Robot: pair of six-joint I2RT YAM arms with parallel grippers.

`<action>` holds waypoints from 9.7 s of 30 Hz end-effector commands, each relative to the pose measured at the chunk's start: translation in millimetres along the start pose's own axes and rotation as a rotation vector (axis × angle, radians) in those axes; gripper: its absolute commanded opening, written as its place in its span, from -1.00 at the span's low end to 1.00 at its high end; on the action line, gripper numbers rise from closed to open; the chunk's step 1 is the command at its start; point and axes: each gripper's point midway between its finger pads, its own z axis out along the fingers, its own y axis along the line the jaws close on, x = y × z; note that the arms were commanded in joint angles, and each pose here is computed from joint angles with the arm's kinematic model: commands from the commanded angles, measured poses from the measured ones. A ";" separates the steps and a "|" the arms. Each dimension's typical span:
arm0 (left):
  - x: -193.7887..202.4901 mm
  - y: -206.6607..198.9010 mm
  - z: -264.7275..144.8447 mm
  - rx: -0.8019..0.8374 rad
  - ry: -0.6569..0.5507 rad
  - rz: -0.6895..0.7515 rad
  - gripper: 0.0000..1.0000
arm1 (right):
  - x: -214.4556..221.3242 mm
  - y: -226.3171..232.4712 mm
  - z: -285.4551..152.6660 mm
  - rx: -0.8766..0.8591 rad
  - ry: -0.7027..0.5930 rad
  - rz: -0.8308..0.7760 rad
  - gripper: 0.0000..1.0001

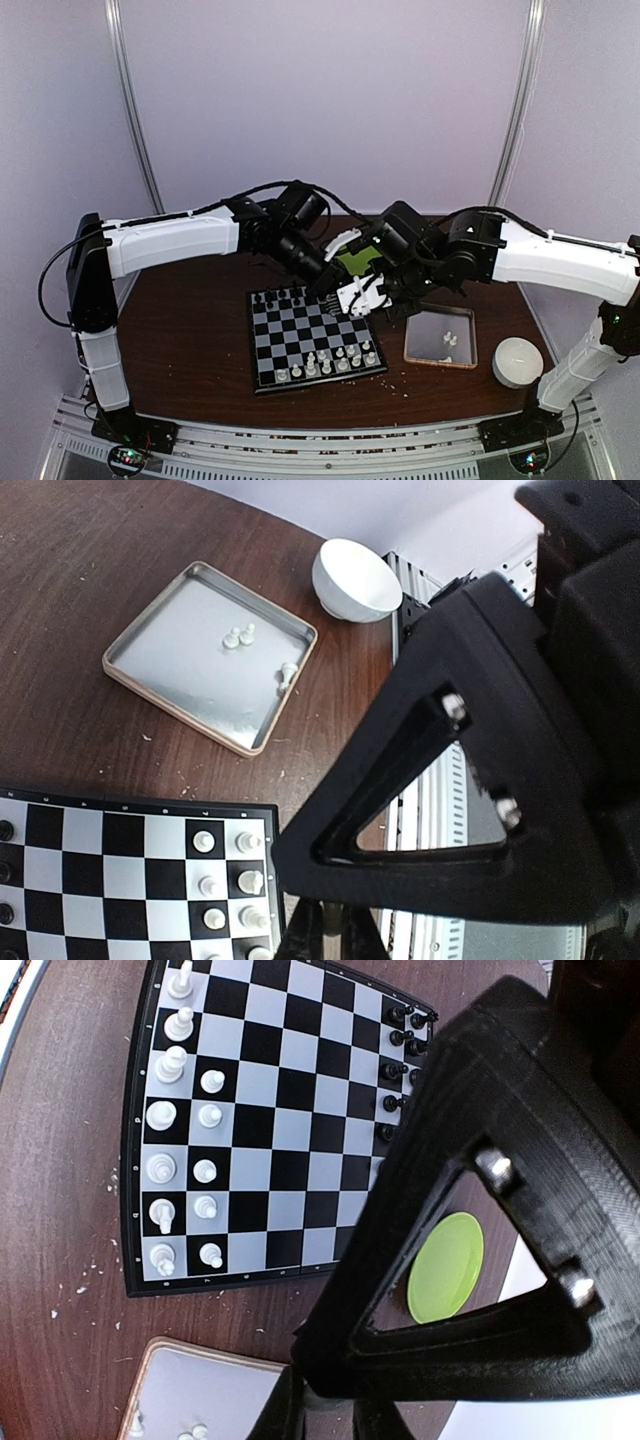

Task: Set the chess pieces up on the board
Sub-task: Pass from the left arm to the right, then pass from the right arm to the left, then place the pawn on c2, then pick up the pawn from the storage box, then place the pawn on the chessboard.

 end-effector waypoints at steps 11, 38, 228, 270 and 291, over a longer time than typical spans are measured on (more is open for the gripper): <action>-20.2 -9.3 -37.8 -0.129 -0.128 0.099 -0.25 | 9.6 -0.5 -21.2 -0.042 -0.107 0.203 -0.84; -69.6 -77.3 -51.7 -0.319 -0.586 0.646 -0.26 | -4.9 -12.4 -80.1 -0.506 -0.608 0.732 -0.81; -9.4 30.1 -157.4 -0.842 -0.228 0.355 -0.06 | 231.7 124.9 56.4 -0.409 0.406 0.963 -0.38; -10.7 57.2 -214.9 -0.996 -0.300 0.266 -0.05 | 58.7 -0.4 45.0 -0.438 0.097 0.633 -0.89; -11.5 55.4 -227.3 -1.022 -0.314 0.267 -0.04 | -1.7 25.2 142.3 -0.549 0.213 0.532 -0.86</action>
